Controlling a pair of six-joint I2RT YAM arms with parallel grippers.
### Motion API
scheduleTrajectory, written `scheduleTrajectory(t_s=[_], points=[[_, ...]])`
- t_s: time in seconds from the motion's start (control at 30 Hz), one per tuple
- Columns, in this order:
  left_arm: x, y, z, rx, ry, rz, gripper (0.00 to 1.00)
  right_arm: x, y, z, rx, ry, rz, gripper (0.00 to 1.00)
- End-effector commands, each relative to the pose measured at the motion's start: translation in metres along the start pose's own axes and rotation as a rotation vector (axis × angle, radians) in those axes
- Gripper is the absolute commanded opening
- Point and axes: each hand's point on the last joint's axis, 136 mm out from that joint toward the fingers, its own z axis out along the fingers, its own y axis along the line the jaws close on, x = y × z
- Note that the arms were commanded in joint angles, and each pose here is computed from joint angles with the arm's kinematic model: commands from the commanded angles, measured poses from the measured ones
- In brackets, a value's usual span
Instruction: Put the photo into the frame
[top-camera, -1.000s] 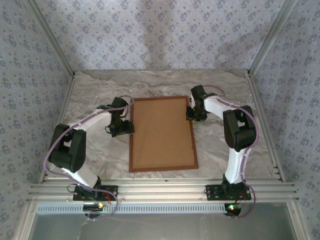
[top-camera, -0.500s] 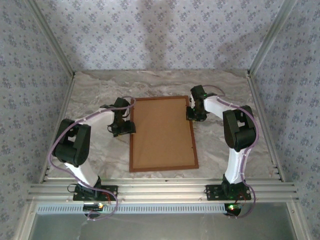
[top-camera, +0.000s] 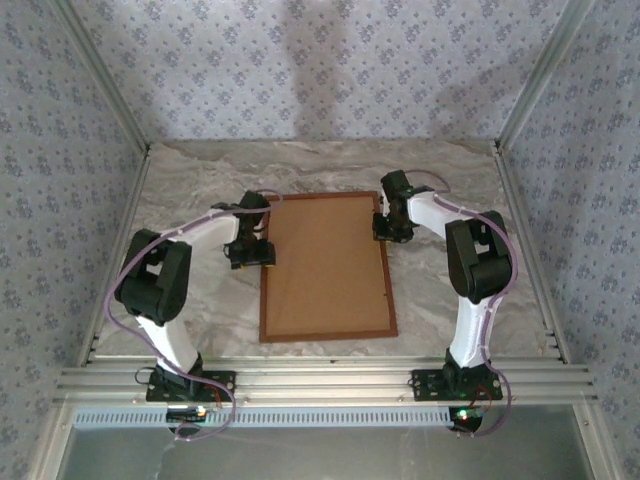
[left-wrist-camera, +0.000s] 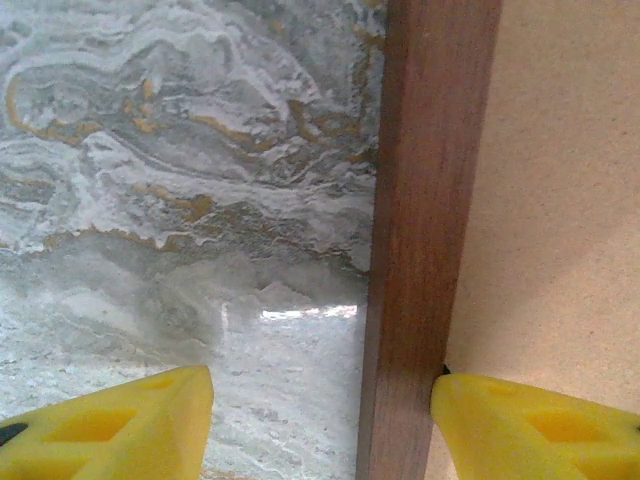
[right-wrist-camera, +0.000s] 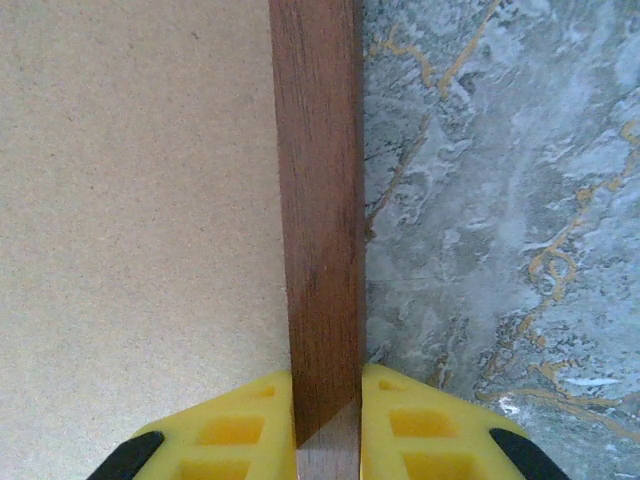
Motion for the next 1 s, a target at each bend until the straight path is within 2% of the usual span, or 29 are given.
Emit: scheduleTrajectory(t_s=[0.0, 0.33, 0.67, 0.8, 0.97], points=[[0.021, -0.001, 0.033, -0.073, 0.090, 0.059, 0.63, -0.012, 0.021, -0.009, -0.054, -0.044, -0.016, 0.19], [0.041, -0.004, 0.059, -0.128, 0.179, 0.110, 0.63, -0.013, 0.027, -0.008, -0.062, -0.045, -0.024, 0.18], [0.037, -0.010, 0.058, -0.126, 0.179, 0.123, 0.63, -0.010, 0.027, -0.012, -0.062, -0.037, -0.027, 0.18], [0.027, -0.014, 0.042, -0.118, 0.151, 0.139, 0.62, -0.009, 0.026, -0.013, -0.062, -0.035, -0.023, 0.18], [-0.008, -0.018, -0.009, -0.126, 0.028, 0.164, 0.64, -0.011, 0.020, -0.017, -0.051, -0.043, -0.015, 0.18]])
